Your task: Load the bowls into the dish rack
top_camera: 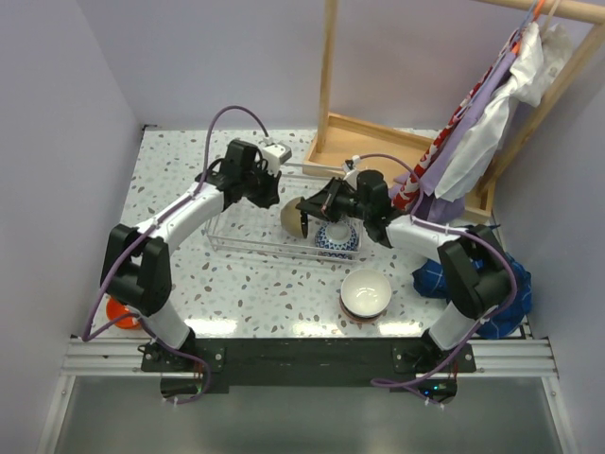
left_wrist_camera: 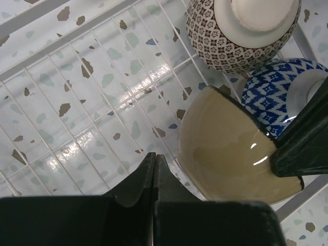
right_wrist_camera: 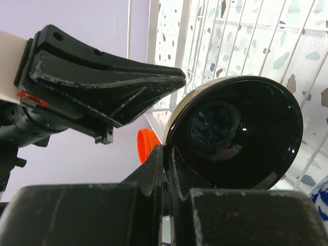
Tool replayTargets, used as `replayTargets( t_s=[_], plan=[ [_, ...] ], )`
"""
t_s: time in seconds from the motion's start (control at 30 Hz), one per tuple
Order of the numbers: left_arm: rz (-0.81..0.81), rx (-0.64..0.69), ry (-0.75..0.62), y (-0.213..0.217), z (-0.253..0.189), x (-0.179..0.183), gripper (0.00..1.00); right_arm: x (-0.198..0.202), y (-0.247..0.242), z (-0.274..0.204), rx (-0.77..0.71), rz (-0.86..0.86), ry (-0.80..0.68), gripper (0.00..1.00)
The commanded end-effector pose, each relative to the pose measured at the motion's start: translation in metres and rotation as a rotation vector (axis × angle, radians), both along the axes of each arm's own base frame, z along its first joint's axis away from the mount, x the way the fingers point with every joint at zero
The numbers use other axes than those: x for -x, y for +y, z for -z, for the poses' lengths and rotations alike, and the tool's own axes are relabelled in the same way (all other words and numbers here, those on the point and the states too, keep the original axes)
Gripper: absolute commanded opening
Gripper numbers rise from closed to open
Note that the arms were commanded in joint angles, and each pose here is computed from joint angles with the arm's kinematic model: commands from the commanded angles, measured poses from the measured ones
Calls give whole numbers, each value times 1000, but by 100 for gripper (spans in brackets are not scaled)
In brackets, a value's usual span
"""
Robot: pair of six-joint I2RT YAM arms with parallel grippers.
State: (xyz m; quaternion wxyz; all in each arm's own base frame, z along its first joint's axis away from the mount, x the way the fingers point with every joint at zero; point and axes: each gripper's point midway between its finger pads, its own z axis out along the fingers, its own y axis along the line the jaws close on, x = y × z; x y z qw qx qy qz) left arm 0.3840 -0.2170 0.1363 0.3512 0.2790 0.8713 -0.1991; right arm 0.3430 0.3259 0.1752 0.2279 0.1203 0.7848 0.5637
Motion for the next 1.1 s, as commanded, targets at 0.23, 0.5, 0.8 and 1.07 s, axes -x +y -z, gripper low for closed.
replayTargets(
  t_s=[0.23,0.5,0.8,1.07],
  plan=[
    [20,-49,-64,1,-11,2,0,6,35,-55,-135,-37,-106,0],
    [30,-61,-43,4,-5,11,0,11,28,-6,-38,3,-1,0],
    [21,-113,-29,15,3,19,0,19,9,7,52,-4,-3,0],
    [139,-81,21,-10,10,44,0,22,-11,15,162,-31,-17,1]
  ],
)
